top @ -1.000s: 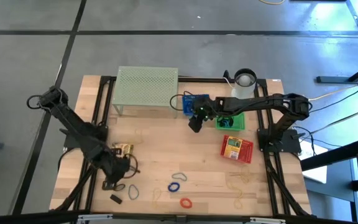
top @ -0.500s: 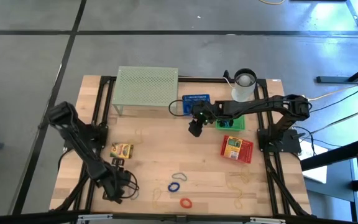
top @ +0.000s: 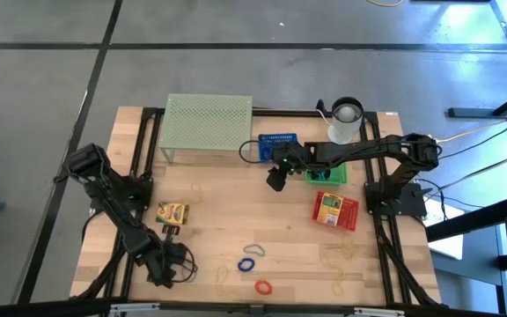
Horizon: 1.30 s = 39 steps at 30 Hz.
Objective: Pick & Place Office Desk Supplies
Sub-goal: Put the black rubber band into the green bin
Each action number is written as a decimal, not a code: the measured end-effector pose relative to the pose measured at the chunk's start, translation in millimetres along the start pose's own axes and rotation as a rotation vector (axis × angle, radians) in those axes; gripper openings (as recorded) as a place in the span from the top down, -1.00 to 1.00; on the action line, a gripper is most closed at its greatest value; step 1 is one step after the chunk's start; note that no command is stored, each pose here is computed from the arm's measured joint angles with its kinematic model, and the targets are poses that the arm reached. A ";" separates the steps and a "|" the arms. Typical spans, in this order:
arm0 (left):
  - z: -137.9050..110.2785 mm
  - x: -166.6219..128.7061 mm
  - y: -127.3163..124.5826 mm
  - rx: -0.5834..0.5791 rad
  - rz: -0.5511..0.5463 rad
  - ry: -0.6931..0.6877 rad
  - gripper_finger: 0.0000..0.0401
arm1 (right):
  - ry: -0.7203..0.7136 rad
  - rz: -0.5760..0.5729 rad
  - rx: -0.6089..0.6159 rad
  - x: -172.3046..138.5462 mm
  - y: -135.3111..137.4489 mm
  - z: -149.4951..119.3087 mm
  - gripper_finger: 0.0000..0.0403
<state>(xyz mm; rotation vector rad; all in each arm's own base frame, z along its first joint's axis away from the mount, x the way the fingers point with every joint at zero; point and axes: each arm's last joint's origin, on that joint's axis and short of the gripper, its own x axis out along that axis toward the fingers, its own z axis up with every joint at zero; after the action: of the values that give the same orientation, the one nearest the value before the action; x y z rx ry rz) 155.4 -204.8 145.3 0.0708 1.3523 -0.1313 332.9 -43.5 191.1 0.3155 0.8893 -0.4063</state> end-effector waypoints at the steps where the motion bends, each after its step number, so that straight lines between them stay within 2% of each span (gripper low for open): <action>1: 2.1 -3.2 1.9 -0.001 0.012 -0.038 0.97 | -0.004 -0.003 0.000 -0.1 -0.1 0.2 0.02; 7: 18.0 -29.0 5.1 0.029 0.090 -0.373 0.99 | -0.016 0.056 0.001 -0.4 4.3 1.9 0.02; 15: 46.5 -63.6 21.3 0.093 0.335 -0.754 0.99 | -0.041 0.255 -0.036 -7.9 26.6 2.6 0.02; 20: 68.4 -78.2 30.7 0.139 0.487 -0.895 0.98 | -0.121 0.360 -0.094 -20.2 48.5 4.0 0.02; 32: 110.7 -109.6 61.8 0.139 0.693 -1.114 0.98 | -0.443 0.588 -0.450 -49.3 104.7 3.4 0.02; 35: 117.1 -116.4 69.4 0.125 0.696 -1.172 0.98 | -0.511 0.605 -0.530 -54.9 113.7 1.9 0.02; 39: 124.9 -117.4 79.2 0.186 0.599 -1.230 0.98 | -0.605 0.617 -0.609 -62.3 123.6 1.1 0.02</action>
<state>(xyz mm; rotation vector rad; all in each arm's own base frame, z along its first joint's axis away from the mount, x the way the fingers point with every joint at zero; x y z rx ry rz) 262.3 -136.0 284.9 0.4658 0.0540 0.1936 356.3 77.8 253.6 -0.1078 0.2581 0.3398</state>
